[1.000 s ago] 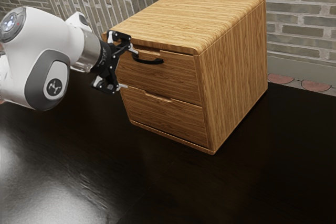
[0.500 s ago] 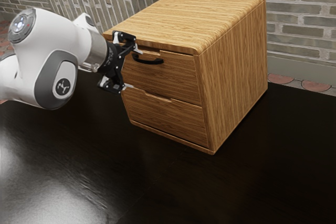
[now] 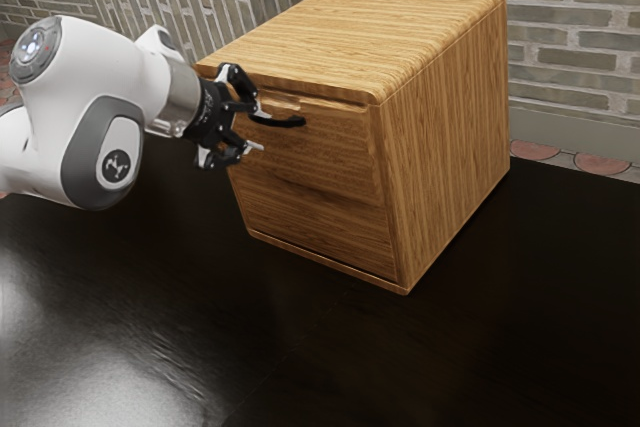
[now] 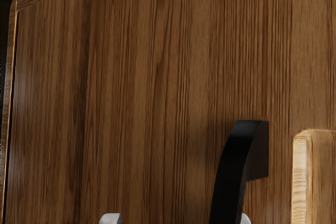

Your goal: Pull the drawer handle with one arm to open the drawer

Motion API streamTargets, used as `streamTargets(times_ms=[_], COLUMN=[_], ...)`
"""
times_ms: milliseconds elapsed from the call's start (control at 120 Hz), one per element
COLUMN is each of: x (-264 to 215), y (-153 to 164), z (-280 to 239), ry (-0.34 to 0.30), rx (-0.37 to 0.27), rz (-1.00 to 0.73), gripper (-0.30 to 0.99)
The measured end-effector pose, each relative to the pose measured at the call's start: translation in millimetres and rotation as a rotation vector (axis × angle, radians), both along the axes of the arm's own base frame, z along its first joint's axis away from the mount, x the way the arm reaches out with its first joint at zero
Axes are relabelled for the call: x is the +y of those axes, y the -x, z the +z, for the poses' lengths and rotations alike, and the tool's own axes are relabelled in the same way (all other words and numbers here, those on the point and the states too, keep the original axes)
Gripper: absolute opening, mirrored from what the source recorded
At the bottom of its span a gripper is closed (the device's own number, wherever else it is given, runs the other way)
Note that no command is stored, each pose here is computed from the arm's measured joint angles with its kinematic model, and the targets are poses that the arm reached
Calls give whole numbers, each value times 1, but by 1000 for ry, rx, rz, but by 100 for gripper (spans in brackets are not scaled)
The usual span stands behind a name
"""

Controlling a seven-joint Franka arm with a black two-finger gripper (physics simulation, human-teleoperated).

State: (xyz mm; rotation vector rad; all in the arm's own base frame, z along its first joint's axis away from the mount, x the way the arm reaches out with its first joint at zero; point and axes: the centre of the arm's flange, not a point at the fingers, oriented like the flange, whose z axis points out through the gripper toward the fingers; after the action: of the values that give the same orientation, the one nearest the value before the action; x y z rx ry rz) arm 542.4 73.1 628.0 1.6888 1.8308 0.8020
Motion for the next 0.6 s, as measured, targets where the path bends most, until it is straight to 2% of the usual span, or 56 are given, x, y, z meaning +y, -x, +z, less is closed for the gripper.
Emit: streamTargets(times_ms=[100, 225, 600], x=[0, -2, -6], y=[4, 15, 46], z=[4, 9, 8], ry=[1, 3, 10], rx=[-5, -11, -8], rz=[1, 0, -2], gripper=[9, 0, -7])
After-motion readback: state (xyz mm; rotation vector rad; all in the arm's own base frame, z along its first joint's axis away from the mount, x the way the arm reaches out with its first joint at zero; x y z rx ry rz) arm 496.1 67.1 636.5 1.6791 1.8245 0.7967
